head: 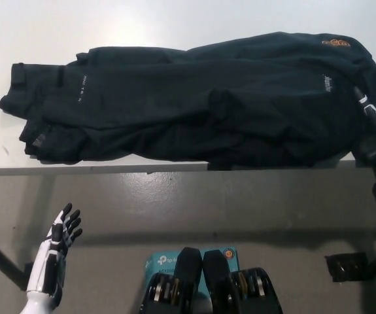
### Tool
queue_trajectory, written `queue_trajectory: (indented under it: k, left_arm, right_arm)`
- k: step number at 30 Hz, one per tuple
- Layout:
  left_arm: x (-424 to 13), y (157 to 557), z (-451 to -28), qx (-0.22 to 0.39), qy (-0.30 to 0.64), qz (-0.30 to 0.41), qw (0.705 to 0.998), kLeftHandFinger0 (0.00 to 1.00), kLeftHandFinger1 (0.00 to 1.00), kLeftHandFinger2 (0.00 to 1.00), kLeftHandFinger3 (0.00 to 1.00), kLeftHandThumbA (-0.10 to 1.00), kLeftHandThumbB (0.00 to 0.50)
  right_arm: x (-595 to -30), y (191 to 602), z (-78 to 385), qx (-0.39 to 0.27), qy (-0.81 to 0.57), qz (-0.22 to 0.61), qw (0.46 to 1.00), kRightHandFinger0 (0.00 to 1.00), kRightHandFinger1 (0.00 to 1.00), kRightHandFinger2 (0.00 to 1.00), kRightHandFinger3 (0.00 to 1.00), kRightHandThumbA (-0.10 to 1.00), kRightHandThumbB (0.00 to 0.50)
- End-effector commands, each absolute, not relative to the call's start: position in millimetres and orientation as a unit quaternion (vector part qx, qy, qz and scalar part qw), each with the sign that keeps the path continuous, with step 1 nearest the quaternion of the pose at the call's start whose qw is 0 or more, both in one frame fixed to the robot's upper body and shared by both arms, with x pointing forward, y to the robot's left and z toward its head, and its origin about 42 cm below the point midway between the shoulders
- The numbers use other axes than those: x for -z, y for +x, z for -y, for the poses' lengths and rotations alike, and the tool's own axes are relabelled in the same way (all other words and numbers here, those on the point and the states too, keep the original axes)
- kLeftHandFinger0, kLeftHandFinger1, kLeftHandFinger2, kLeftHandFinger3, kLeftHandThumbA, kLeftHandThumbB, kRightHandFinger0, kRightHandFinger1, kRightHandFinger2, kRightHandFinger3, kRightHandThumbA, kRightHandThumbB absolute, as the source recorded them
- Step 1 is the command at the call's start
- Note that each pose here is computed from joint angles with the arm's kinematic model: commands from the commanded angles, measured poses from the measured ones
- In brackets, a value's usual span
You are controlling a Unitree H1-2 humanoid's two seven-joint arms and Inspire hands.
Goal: The robot grabs the right edges of the black jacket on the table, and folds it in half
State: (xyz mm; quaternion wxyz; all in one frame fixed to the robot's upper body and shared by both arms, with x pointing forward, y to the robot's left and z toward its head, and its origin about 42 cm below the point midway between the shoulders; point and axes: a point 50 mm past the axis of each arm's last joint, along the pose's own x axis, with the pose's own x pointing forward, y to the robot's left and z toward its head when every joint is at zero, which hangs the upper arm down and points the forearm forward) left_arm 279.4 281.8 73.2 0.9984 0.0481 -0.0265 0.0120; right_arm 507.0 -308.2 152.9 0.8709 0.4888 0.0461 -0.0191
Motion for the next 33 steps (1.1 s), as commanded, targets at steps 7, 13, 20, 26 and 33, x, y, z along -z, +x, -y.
queue_trajectory:
  k: [7,13,20,26,33]
  left_arm:
    - [-87.7,290.0,-286.5,-0.004,0.065,0.054,0.996,1.00,1.00,1.00,1.00,1.00,0.191]
    - [-88.9,291.2,-286.8,-0.009,0.069,0.058,0.996,1.00,1.00,1.00,1.00,1.00,0.188]
    - [-87.9,295.1,-287.0,-0.006,0.074,0.057,0.996,1.00,1.00,1.00,1.00,1.00,0.152]
    - [-87.5,295.9,-286.7,-0.006,0.070,0.053,0.996,1.00,1.00,1.00,1.00,1.00,0.164]
    - [-88.7,296.5,-285.4,-0.001,0.076,0.057,0.996,1.00,1.00,1.00,1.00,1.00,0.153]
  right_arm:
    - [-205.5,541.9,282.2,0.128,0.426,-0.039,0.895,0.00,0.00,0.15,0.67,-0.10,0.107]
    - [-211.3,543.0,280.7,0.143,0.434,-0.020,0.889,0.00,0.00,0.55,0.79,-0.10,0.097]
    - [-229.2,541.8,283.4,0.151,0.412,0.022,0.898,0.00,0.12,0.69,1.00,-0.10,0.081]
    - [-243.7,542.8,287.3,0.150,0.405,0.043,0.901,0.00,0.19,0.67,1.00,-0.10,0.085]
    - [-264.2,544.2,299.4,0.162,0.384,0.068,0.906,0.00,0.21,0.69,0.87,-0.10,0.091]
